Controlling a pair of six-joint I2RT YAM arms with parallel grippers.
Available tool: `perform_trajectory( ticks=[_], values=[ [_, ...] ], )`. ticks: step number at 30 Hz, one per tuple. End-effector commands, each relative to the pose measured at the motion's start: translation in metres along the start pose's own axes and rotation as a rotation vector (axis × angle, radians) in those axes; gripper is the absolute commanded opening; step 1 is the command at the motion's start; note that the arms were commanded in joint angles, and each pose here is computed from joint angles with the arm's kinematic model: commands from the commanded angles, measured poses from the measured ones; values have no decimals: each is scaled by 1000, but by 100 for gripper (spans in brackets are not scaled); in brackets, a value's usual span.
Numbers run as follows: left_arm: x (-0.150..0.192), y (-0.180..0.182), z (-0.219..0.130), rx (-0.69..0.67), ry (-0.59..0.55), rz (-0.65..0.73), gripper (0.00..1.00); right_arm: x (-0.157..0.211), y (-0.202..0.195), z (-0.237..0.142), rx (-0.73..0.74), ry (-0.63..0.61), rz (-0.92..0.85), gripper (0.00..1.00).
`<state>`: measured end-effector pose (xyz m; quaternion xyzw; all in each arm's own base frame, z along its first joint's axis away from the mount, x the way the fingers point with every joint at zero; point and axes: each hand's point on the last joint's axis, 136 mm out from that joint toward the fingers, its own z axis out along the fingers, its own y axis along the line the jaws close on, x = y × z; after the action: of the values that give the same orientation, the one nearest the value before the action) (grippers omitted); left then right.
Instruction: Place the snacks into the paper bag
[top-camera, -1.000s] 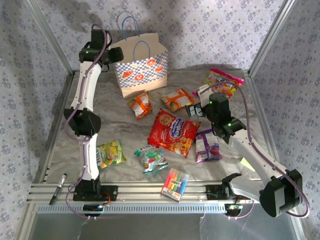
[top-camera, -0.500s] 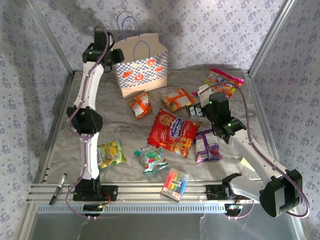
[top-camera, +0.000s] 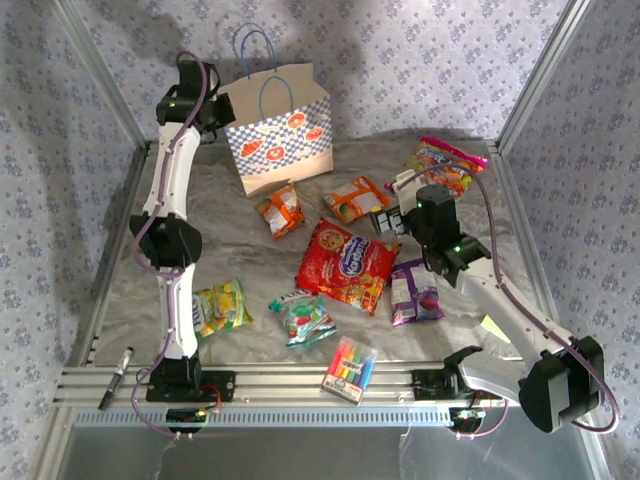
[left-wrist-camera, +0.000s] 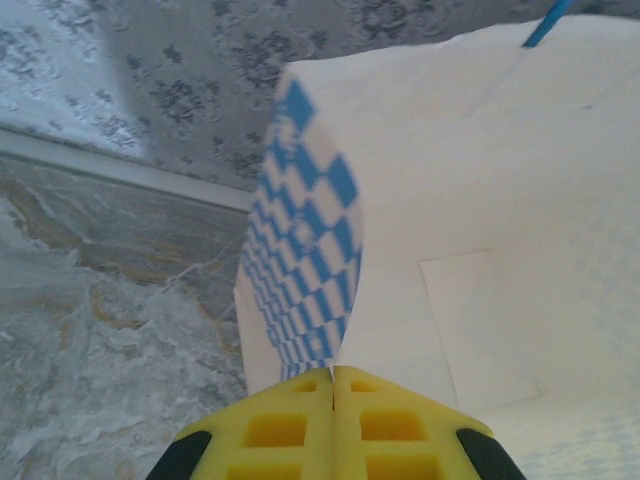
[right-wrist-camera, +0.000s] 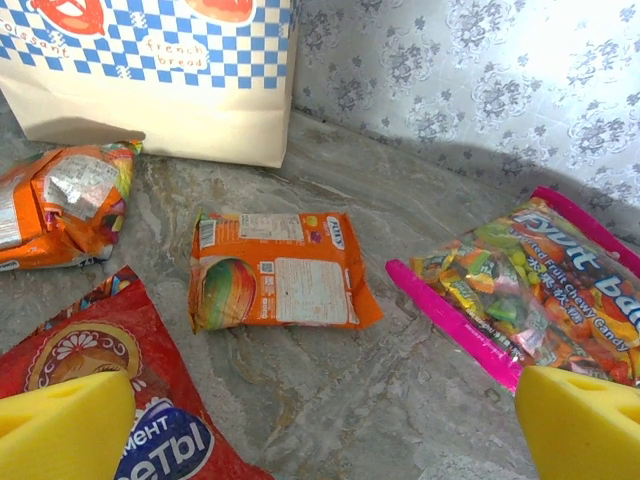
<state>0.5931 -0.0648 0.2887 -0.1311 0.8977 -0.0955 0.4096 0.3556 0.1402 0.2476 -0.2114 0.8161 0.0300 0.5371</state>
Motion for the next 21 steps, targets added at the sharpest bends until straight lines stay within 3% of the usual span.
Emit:
perform_trajectory(
  ticks=[1, 21],
  values=[
    [-10, 24, -29, -69, -10, -30, 0, -6, 4, 0, -12, -14, -1, 98],
    [8, 80, -87, -244, -5, -32, 0, -7, 23, -3, -47, -17, -7, 98]
  ],
)
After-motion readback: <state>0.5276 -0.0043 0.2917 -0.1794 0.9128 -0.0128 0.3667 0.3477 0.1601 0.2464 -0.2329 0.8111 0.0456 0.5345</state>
